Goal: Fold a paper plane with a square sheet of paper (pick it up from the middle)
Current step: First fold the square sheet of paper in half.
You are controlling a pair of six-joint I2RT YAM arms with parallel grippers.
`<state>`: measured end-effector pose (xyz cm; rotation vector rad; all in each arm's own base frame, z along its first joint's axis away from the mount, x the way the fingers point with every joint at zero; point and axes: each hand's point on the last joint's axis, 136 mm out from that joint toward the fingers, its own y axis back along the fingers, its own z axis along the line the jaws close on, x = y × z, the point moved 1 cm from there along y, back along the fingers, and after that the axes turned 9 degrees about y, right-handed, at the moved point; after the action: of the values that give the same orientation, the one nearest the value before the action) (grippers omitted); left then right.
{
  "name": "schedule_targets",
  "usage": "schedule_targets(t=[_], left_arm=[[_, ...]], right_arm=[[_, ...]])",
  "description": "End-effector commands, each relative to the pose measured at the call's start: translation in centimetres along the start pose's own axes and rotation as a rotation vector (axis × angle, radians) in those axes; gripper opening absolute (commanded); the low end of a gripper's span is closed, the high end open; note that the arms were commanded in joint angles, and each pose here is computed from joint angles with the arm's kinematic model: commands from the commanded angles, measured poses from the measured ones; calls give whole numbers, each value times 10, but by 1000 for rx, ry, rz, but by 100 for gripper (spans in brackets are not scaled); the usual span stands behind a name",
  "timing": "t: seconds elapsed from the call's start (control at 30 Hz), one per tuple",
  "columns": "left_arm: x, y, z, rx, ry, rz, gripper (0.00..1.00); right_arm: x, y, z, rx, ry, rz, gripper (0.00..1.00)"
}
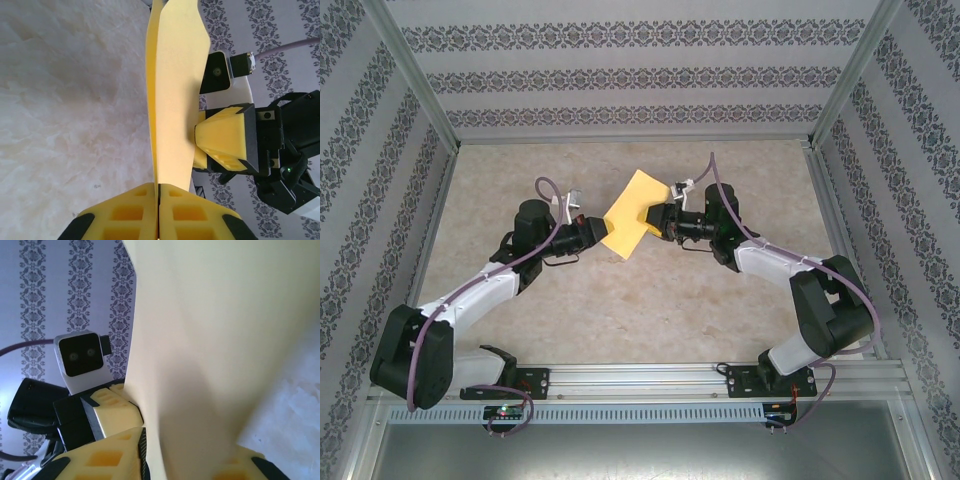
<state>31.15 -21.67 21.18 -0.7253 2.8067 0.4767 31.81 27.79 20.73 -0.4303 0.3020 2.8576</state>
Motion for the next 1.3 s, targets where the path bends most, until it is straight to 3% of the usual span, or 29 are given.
schedule_targets(t=[0.0, 0.4, 0.83, 1.0, 1.1, 1.27], left_arm=[[-12, 7, -13, 42, -24, -71, 8], [-21, 11, -14, 60, 18, -147, 0], [-18, 13, -14, 51, 19, -132, 1], [-14, 15, -16, 51, 14, -116, 15], [-10, 17, -16, 32, -6, -94, 35], [-4, 24, -2, -128, -82, -46, 55]], right_arm=[[-2, 0, 15, -39, 33, -45, 23], [9, -17, 16, -26, 31, -43, 29], [0, -13, 20, -22, 41, -80, 9], [-2, -12, 19, -4, 52, -62, 2], [-2, -8, 16, 29, 67, -32, 0], [4, 3, 10, 92, 108, 60, 0]])
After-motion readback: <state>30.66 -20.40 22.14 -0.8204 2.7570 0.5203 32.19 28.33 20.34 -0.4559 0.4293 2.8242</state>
